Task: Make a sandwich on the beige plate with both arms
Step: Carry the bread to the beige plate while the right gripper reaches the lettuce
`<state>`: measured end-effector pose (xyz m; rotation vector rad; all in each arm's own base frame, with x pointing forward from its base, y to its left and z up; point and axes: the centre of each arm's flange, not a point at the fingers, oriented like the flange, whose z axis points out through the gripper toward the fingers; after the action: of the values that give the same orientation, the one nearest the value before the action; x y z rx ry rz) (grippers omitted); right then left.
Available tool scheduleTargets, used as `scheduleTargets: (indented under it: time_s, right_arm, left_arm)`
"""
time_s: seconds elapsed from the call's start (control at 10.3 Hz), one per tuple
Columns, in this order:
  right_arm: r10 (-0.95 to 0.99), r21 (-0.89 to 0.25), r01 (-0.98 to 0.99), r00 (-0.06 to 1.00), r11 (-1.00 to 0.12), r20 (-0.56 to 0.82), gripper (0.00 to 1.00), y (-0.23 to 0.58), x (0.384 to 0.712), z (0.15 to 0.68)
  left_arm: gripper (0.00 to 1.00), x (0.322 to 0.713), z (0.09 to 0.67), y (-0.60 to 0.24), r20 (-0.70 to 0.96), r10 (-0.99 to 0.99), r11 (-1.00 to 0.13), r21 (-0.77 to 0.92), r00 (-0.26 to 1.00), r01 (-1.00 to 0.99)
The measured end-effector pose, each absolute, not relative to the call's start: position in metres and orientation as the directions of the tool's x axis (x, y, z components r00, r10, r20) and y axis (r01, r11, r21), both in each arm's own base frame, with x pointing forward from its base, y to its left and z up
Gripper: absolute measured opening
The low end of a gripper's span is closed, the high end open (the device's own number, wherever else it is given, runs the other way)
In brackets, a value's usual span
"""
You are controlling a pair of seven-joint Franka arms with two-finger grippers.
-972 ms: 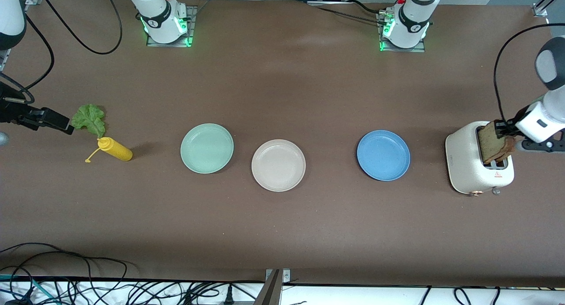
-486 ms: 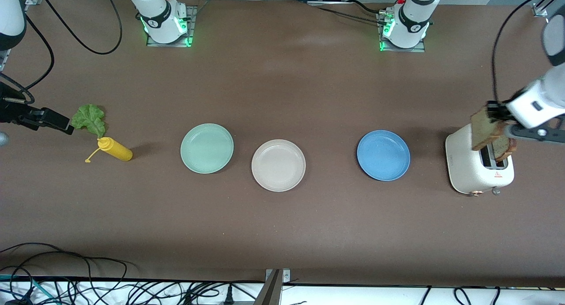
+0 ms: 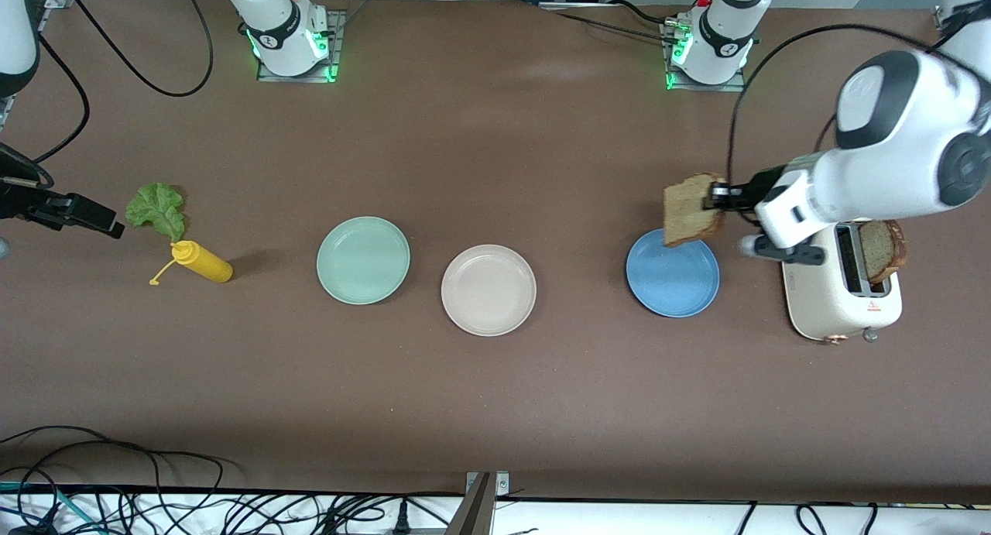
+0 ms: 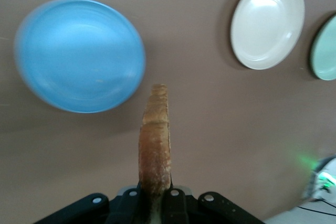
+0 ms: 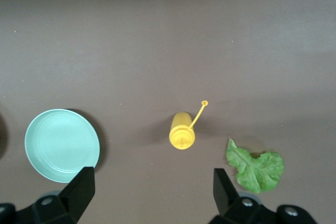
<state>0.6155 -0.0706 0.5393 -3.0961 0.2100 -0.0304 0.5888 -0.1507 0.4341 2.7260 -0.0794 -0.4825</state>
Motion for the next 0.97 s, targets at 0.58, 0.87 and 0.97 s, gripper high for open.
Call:
scheduleTargets:
  time_s: [0.58, 0.87, 0.97]
  right_arm:
    - [-0.107, -0.046, -0.111, 0.991, -0.993, -0.086, 1.00, -0.199, 0.605, 0.470]
    - [-0.071, -0.058, -0.081, 0.984, -0.995, -0.161, 1.00, -0.216, 0.605, 0.411]
    - [-0.068, -0.051, -0.078, 0.984, -0.996, -0.164, 1.00, -0.218, 0.603, 0.387]
  left_arm:
    - [0.09, 0.629, 0.371, -0.262, -0.337, -0.120, -0.775, 0.620, 0.934, 0.124]
    - [0.09, 0.626, 0.340, -0.305, -0.361, -0.107, -0.715, 0.676, 0.927, 0.180]
    - [0.09, 0.621, 0.333, -0.321, -0.358, -0.113, -0.712, 0.680, 0.927, 0.176]
